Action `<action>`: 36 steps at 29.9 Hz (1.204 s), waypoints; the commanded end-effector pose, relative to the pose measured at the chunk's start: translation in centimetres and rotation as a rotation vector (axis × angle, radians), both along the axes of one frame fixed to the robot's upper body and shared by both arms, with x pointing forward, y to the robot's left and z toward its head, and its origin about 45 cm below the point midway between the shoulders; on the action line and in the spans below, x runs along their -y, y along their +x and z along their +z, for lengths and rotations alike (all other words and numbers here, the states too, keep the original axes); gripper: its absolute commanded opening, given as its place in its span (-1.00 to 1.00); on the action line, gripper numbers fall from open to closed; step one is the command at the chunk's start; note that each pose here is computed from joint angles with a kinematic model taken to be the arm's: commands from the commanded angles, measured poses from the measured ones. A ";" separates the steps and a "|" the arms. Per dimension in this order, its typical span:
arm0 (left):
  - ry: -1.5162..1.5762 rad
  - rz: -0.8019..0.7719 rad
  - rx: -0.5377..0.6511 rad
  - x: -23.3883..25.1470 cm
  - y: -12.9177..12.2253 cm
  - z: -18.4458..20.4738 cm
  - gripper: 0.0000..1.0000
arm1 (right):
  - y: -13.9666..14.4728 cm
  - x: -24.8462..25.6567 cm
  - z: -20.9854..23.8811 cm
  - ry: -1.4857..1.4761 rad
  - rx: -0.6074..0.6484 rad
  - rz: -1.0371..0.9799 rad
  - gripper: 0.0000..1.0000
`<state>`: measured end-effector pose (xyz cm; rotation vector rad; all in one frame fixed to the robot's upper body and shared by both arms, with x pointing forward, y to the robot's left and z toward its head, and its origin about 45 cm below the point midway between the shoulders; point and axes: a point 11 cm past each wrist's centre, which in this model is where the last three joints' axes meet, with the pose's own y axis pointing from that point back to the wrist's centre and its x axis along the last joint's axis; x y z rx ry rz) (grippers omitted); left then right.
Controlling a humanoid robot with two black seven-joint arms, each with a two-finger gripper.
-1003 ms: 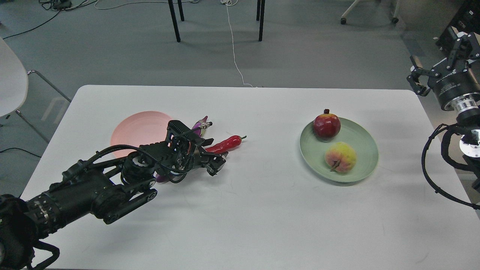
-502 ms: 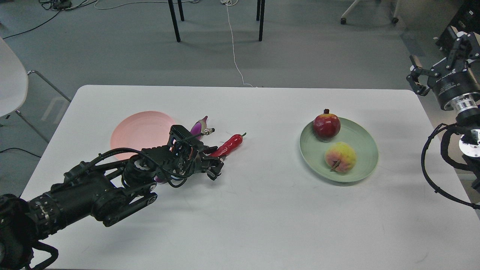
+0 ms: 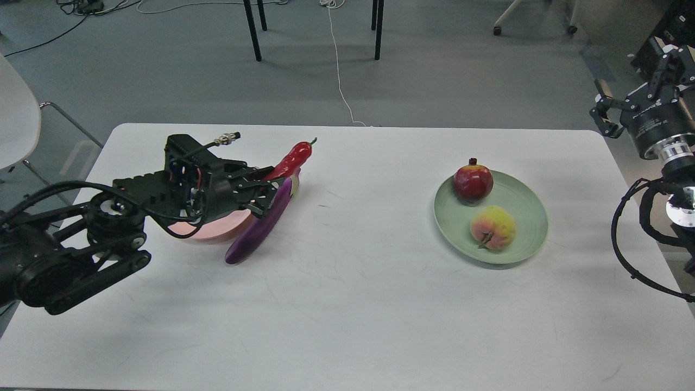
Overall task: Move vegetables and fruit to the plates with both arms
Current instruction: 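Lift the red chili pepper and lay it on the pink plate, then move the left hand to the purple eggplant and grasp it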
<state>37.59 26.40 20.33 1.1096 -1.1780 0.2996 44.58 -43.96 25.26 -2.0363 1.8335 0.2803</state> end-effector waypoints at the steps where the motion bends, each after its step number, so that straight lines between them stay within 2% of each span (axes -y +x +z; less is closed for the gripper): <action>1: 0.060 0.103 -0.025 -5.1 0.4 -0.8 -0.63 | 0.0 -0.3 -0.1 0.002 -0.002 0.006 0.97; 6: 0.071 0.177 -0.019 -7.6 1.2 -2.7 -0.60 | 0.1 -0.4 -0.1 0.000 -0.002 0.009 0.97; 13: 0.076 0.246 -0.073 -7.9 1.8 -6.4 -0.54 | 0.2 -0.2 0.3 -0.004 0.005 0.006 0.97; 17: 0.060 0.240 -0.083 -7.2 1.3 -7.5 -0.31 | 0.0 0.5 0.6 -0.016 0.006 -0.003 0.97; 20: 0.072 0.264 -0.085 -7.9 1.4 -7.8 0.39 | 0.0 0.1 0.6 -0.012 0.007 0.011 0.97; 21: 0.071 0.267 -0.089 -7.9 1.4 -8.0 0.46 | 0.0 -0.1 0.6 -0.010 0.009 0.017 0.97; 30: 0.011 0.274 -0.087 -7.4 1.6 -7.0 0.72 | -0.1 -0.1 0.5 -0.009 0.007 0.019 0.97; 32: -0.027 0.213 -0.073 -5.5 1.3 -5.7 0.72 | -0.1 -0.1 0.5 -0.009 0.006 0.018 0.97; 36: -0.102 0.047 -0.077 0.1 -0.8 -3.6 0.72 | -0.2 0.4 0.8 -0.017 0.009 0.011 0.97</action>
